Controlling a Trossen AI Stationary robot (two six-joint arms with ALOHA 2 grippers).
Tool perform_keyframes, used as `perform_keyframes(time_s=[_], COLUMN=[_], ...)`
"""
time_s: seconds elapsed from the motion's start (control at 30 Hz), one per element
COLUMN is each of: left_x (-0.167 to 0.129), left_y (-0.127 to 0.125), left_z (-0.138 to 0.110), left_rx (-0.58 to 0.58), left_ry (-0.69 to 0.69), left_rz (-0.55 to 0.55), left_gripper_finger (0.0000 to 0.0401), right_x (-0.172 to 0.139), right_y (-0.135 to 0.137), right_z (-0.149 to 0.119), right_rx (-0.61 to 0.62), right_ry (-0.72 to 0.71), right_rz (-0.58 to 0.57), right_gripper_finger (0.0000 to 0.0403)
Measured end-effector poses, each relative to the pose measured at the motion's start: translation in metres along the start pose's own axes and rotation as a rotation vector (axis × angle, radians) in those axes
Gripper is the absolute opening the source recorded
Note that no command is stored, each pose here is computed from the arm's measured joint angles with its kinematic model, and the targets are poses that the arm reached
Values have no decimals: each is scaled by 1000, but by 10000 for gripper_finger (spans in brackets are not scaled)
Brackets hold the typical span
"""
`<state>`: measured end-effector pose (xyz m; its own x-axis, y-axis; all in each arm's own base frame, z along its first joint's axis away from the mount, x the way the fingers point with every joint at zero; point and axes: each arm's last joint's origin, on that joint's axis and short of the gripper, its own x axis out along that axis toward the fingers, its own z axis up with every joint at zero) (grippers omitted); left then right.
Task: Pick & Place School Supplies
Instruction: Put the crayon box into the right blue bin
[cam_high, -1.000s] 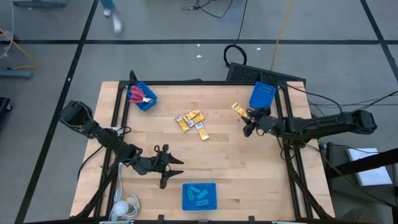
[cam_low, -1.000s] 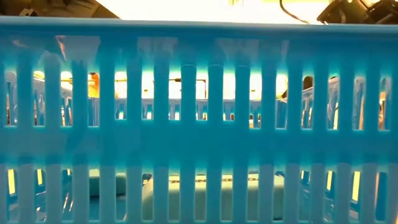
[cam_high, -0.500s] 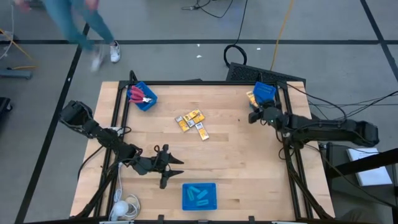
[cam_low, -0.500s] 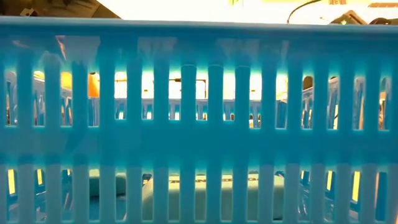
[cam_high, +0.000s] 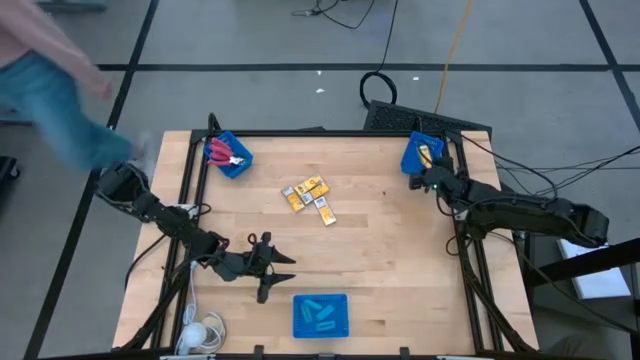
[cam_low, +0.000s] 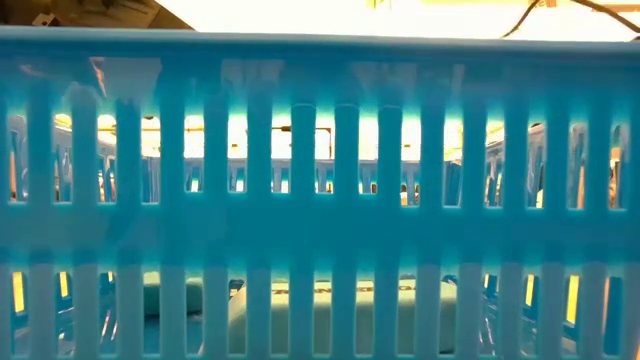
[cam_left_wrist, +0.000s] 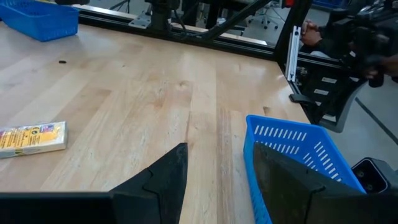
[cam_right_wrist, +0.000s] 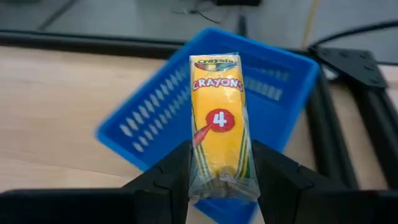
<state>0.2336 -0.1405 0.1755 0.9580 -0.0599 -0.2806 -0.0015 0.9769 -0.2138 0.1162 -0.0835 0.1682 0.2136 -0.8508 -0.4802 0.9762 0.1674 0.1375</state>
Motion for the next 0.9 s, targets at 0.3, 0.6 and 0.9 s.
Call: perform_keyframes(time_s=[0.3,0.6,0.9], left_x=[4,7,6], left_y=[7,13,13], left_z=[3,5,5], left_rx=[-23,-86,-79], left_ry=[-7,-15,-12], left_rz=[29,53,46], left_gripper_finger=[184,184,184], right_x=[3,6,7], right_y=[-4,-7,-8], right_z=[2,5,7], right_rx=[-26,-16,-30], right_ry=[-1,-11,-9], right_rz=[-30,-58,-45], right_gripper_finger=[134,134,137])
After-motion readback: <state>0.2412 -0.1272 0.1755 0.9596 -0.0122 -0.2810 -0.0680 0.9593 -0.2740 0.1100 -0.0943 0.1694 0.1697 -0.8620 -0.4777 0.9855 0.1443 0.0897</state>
